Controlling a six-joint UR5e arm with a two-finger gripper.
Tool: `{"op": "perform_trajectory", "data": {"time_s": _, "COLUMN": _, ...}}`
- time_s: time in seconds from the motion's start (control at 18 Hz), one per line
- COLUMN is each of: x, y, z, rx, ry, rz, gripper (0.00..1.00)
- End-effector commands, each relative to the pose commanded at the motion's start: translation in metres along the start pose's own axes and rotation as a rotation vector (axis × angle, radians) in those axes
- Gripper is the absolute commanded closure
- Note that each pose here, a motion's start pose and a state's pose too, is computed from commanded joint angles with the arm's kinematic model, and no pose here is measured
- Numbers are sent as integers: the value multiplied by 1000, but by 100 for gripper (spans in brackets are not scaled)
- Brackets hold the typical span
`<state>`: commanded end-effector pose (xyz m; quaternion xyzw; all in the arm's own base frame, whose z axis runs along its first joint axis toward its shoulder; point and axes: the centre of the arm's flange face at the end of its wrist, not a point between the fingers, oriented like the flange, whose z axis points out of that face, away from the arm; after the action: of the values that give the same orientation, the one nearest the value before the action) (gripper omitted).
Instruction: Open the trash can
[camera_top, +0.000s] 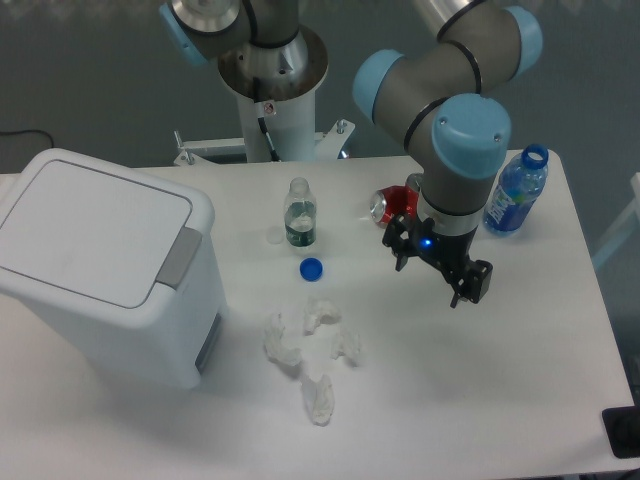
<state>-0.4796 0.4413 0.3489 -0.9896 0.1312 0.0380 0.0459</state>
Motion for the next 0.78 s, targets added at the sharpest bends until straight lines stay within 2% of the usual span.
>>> {"op": "perform_trajectory", "data": {"time_s": 0.28, "x": 1, "y": 0, "z": 1, "rx": 7, "ry": 5, "rz": -6, "gripper": 0}}
{"op": "perform_trajectory", "data": {"time_s": 0.44, "x": 9, "y": 1, "z": 10, "rx": 51, "ry": 24, "rz": -92, "gripper": 0}}
{"op": "perform_trajectory", "data": {"time_s": 0.56, "x": 14, "y": -3, "z": -1, "rx": 84, "ry": -11, "rz": -153, "gripper": 0}}
{"op": "perform_trajectory", "data": {"time_s": 0.72, "x": 19, "y": -6, "z": -21, "rx": 97, "ry": -34, "rz": -170, "gripper": 0}}
{"op": "perform_trajectory", "data": {"time_s": 0.78, "x": 24, "y": -10, "z": -33, "rx": 117, "ry": -41, "rz": -207, "gripper": 0}}
